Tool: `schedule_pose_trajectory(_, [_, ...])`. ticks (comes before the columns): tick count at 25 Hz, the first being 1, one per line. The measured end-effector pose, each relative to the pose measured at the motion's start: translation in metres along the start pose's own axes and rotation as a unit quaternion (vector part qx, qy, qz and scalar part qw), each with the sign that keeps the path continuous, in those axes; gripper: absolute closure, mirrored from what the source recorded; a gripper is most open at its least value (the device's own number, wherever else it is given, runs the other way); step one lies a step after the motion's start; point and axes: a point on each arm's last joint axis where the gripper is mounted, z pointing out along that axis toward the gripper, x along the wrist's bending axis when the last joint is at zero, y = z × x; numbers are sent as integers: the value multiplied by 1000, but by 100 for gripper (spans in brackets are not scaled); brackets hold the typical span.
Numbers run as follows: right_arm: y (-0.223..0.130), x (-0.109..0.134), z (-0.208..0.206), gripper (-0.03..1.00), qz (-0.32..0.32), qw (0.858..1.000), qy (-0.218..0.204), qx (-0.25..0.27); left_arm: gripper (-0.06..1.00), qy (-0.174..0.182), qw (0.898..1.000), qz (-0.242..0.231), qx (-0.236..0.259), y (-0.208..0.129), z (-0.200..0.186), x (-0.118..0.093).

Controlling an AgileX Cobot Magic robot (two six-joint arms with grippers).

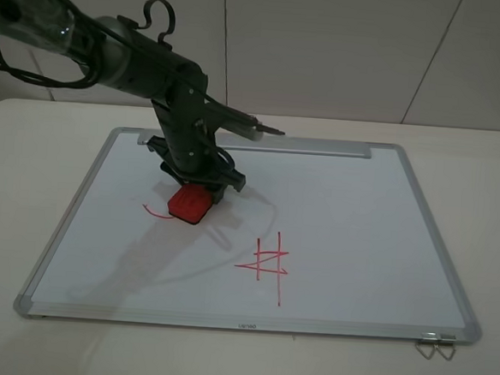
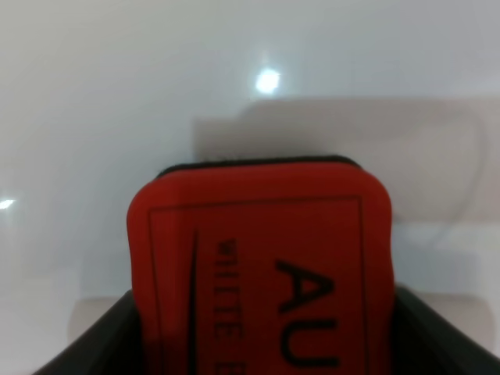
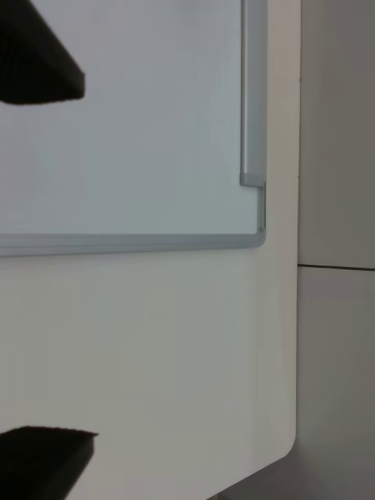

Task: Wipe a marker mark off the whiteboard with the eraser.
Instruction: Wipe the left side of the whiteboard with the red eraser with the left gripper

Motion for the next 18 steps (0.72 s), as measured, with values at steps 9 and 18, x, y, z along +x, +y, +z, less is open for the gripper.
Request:
schedule_pose_trajectory(9, [0,0,0,26,0,1000,0,0,37,-4,1000,3,2,-1,0,-14])
schedule_pose_trajectory(18, [0,0,0,26,0,1000,0,0,37,7,997,-60,56,-7,0,40])
